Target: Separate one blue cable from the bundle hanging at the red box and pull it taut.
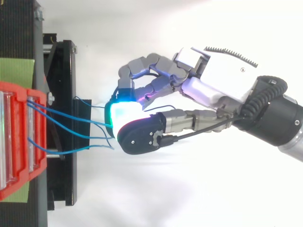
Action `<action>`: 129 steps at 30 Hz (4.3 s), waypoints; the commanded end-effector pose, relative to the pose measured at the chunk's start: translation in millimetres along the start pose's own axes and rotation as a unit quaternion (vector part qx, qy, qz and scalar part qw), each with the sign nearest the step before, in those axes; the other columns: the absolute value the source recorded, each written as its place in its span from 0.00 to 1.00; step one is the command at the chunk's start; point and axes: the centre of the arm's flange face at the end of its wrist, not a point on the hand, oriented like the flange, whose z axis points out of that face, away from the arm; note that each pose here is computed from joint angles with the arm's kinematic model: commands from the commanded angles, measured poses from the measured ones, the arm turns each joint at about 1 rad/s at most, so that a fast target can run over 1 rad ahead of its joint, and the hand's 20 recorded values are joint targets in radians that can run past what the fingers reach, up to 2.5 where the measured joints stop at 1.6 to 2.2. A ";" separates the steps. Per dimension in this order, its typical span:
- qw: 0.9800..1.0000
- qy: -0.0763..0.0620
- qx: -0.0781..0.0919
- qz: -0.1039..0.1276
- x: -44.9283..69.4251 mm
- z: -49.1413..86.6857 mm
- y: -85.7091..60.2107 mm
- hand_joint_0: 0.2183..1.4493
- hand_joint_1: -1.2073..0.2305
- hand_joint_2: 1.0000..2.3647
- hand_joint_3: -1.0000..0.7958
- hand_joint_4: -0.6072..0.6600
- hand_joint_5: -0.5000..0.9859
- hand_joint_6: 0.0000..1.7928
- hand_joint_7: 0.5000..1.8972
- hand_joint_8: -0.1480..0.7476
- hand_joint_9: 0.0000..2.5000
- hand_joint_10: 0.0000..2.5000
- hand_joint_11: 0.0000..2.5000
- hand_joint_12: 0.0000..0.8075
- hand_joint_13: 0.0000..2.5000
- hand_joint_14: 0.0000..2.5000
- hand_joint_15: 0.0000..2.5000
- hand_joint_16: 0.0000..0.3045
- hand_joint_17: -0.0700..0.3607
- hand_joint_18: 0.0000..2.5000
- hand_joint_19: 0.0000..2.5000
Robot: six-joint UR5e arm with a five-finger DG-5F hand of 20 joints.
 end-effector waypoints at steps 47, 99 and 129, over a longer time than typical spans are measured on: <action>1.000 0.011 0.003 0.002 5.3 -2.6 1.9 0.26 0.37 0.00 0.28 0.64 0.20 0.46 0.38 0.56 0.43 0.01 0.49 0.46 0.49 0.01 0.57 0.16 0.42 0.36 0.29; 1.000 -0.001 -0.004 0.004 6.7 0.6 7.8 0.32 0.53 0.01 0.43 0.60 0.20 0.46 0.46 0.54 0.47 0.01 0.53 0.41 0.52 0.01 0.62 0.14 0.39 0.35 0.31; 1.000 -0.003 -0.005 0.004 6.5 0.8 8.1 0.34 0.33 0.01 0.38 0.60 0.20 0.50 0.49 0.56 0.48 0.01 0.54 0.40 0.54 0.01 0.62 0.14 0.39 0.37 0.30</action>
